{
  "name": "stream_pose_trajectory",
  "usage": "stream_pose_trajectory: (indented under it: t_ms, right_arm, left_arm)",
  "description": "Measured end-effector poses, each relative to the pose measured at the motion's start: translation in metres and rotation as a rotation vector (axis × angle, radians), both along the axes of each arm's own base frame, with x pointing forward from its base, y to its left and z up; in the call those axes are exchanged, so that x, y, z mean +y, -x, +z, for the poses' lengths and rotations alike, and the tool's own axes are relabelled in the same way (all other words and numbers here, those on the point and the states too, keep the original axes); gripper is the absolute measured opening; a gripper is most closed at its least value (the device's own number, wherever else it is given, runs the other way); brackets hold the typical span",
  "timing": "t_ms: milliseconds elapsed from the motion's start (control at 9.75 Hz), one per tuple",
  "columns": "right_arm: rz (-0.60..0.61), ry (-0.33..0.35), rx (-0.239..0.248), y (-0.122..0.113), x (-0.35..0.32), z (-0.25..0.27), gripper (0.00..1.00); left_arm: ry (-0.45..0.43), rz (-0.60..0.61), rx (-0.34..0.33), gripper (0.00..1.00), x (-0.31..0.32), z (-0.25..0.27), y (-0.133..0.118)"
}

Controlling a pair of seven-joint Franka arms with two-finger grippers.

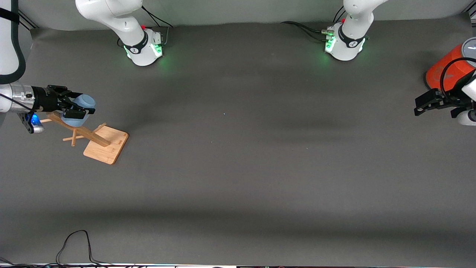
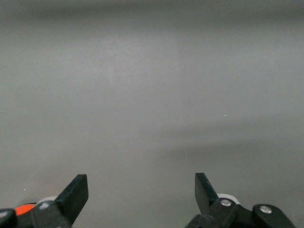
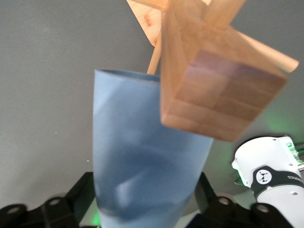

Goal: Rotate and upright cup with both arms
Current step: 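Close the right gripper around the blue cup's body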

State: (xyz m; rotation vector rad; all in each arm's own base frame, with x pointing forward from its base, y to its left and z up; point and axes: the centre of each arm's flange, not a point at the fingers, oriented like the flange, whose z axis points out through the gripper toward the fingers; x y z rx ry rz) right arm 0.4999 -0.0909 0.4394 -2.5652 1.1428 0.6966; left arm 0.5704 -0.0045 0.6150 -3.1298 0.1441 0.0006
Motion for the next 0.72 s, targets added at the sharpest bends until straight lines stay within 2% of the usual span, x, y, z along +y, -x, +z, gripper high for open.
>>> stream_pose_trajectory:
  t_ms: [103,718]
  right_arm:
    - [-0.008,-0.010,0.002,-0.0011,0.0016,-0.0014,0.71]
    - [-0.054,-0.004,0.007,-0.0066,0.0047,0.0069,0.70]
  left_arm:
    - [0.000,0.000,0.000,1.00,0.0000,0.0000,0.0000]
    - [0.000,0.000,0.000,1.00,0.0000,0.0001,0.0000]
